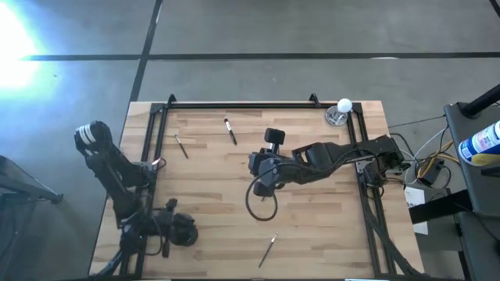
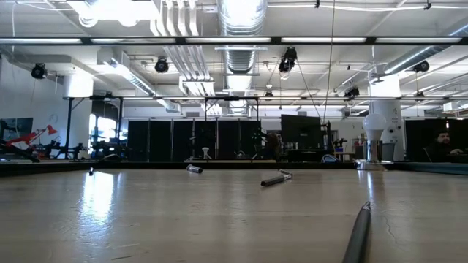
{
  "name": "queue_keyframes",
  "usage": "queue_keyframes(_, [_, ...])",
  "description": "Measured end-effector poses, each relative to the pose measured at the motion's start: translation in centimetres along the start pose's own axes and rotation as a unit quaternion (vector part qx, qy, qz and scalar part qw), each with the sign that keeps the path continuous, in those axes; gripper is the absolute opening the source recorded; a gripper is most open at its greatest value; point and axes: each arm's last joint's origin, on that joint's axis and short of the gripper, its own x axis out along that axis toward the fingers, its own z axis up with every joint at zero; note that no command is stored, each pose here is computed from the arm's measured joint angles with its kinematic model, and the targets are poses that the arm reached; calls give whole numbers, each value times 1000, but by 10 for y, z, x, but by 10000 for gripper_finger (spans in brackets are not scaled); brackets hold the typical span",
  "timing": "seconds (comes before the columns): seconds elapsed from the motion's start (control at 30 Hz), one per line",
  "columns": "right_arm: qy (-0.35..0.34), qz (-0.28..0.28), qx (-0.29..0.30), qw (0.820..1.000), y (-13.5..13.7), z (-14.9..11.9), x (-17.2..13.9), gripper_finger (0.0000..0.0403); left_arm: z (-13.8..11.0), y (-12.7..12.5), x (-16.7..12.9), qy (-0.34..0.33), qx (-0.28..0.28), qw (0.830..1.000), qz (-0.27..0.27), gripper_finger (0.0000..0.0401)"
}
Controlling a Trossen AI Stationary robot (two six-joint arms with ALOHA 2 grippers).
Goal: Pick & Place Makeup Brushes
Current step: Put the liner brush into the holder, then put the eyeshadow brush into the holder
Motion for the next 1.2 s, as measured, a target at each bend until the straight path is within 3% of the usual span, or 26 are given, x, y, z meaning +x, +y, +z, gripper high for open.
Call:
queue_keyframes(0.27, [0, 1, -3, 1000, 0, 0, 0, 8, 26, -18, -5, -13, -14, 1000, -14, 90])
queue_keyframes(0.53, [41, 8, 16, 999, -8, -11, 1, 8, 85, -21, -24, -13, -42, 999, -13, 105])
queue_keyframes(0.7, [51, 2, 29, 998, -15, -31, 10, 8, 120, -4, -25, -4, -68, 998, -16, 70])
queue_keyframes(0.87, [4, 28, 84, 996, -23, -62, 17, 8, 142, 18, -8, -3, -37, 999, -9, 10])
queue_keyframes(1.03, [-44, 73, 160, 983, -31, -103, 15, 8, 158, 47, 28, 3, -32, 999, 4, 2])
queue_keyframes(1.2, [-51, 70, 232, 969, -41, -143, 10, 8, 169, 85, 64, -36, -46, 998, 30, 0])
